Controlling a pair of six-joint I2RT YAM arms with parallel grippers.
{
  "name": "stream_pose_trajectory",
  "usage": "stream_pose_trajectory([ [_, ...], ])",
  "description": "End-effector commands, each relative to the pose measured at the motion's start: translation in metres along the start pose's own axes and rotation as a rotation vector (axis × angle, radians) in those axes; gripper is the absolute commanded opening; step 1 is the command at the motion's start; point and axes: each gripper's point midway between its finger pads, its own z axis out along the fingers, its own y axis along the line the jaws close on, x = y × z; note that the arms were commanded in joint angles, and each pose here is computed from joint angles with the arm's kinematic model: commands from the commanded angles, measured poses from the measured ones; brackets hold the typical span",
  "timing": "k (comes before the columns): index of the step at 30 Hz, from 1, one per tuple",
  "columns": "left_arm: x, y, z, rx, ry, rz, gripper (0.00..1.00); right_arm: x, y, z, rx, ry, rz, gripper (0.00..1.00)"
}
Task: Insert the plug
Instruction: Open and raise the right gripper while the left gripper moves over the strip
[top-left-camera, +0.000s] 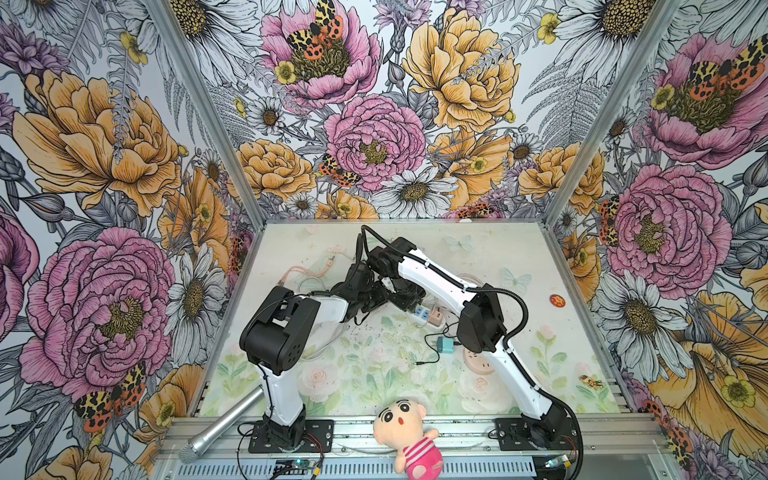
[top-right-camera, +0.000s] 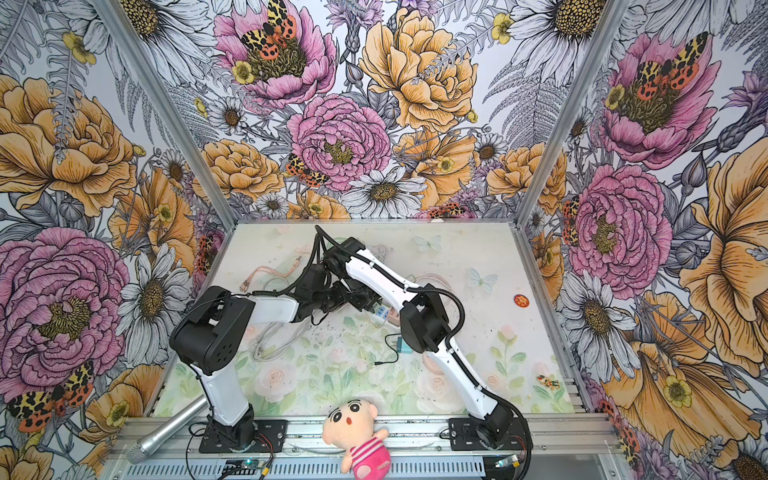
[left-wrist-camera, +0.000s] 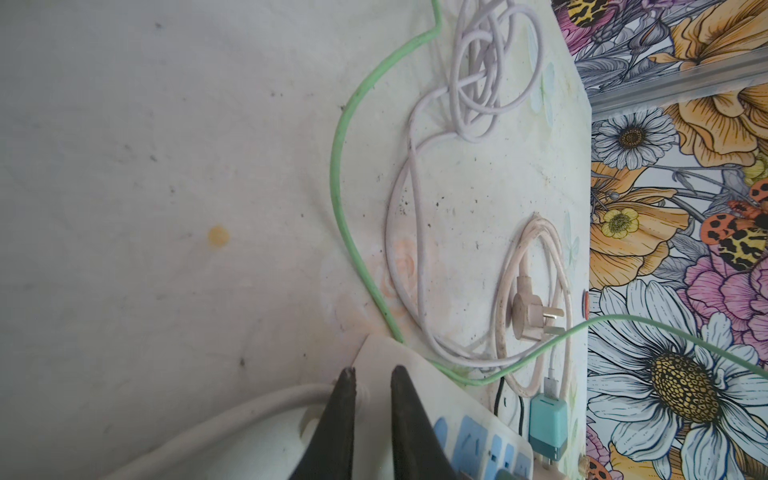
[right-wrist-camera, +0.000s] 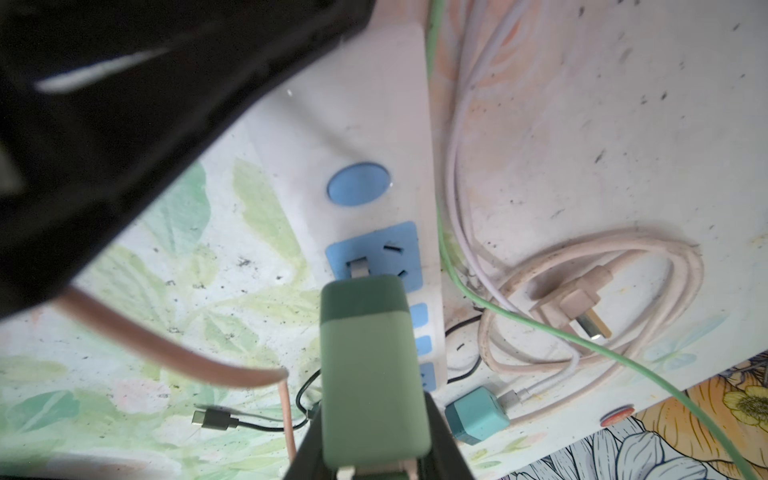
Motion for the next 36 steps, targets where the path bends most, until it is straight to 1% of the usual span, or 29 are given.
stream_pose_trajectory([
  [1, 0.031, -0.04, -0.006, 0.081, 0.089, 0.132, 0.2, -0.027, 0.058, 0.023, -0.06, -0.046, -0.214, 0.26],
  [3, 0.029, -0.042, -0.009, 0.08, 0.08, 0.134, 0.2, -0.031, 0.056, 0.012, -0.078, -0.09, -0.194, 0.34],
  [5, 0.026, -0.045, -0.012, 0.079, 0.069, 0.136, 0.2, -0.034, 0.05, 0.003, -0.081, -0.125, -0.169, 0.37],
  [10, 0.018, -0.05, -0.02, 0.066, 0.041, 0.15, 0.22, -0.033, 0.04, -0.014, -0.083, -0.174, -0.148, 0.43],
  [13, 0.014, -0.048, -0.027, 0.036, 0.02, 0.162, 0.25, -0.034, 0.035, -0.023, -0.089, -0.206, -0.128, 0.45],
  [17, 0.002, -0.035, -0.044, -0.062, -0.041, 0.19, 0.34, -0.035, 0.03, -0.041, -0.107, -0.265, -0.102, 0.47],
  [20, -0.01, -0.028, -0.068, -0.139, -0.101, 0.235, 0.36, -0.038, 0.02, -0.059, -0.129, -0.338, -0.05, 0.49],
  [23, -0.02, -0.027, -0.096, -0.212, -0.15, 0.305, 0.4, -0.038, 0.011, -0.079, -0.15, -0.407, 0.015, 0.51],
  [24, -0.022, -0.027, -0.105, -0.236, -0.161, 0.329, 0.41, -0.036, -0.007, -0.084, -0.161, -0.43, 0.065, 0.51],
  [27, -0.024, -0.033, -0.124, -0.268, -0.185, 0.42, 0.44, -0.032, -0.017, -0.106, -0.183, -0.505, 0.117, 0.52],
  [30, -0.014, -0.045, -0.133, -0.286, -0.196, 0.568, 0.47, -0.023, -0.031, -0.128, -0.197, -0.581, 0.173, 0.54],
  [32, -0.003, -0.057, -0.132, -0.277, -0.19, 0.65, 0.49, -0.011, -0.041, -0.141, -0.209, -0.629, 0.219, 0.56],
  [33, 0.002, -0.062, -0.13, -0.281, -0.193, 0.69, 0.5, -0.004, -0.046, -0.147, -0.218, -0.657, 0.241, 0.58],
  [34, 0.006, -0.066, -0.128, -0.297, -0.2, 0.726, 0.51, 0.002, -0.052, -0.153, -0.22, -0.681, 0.261, 0.7],
  [35, 0.012, -0.07, -0.124, -0.307, -0.199, 0.766, 0.51, 0.01, -0.057, -0.158, -0.22, -0.709, 0.282, 0.74],
  [36, 0.018, -0.076, -0.12, -0.316, -0.204, 0.807, 0.51, 0.019, -0.064, -0.163, -0.215, -0.735, 0.307, 0.75],
])
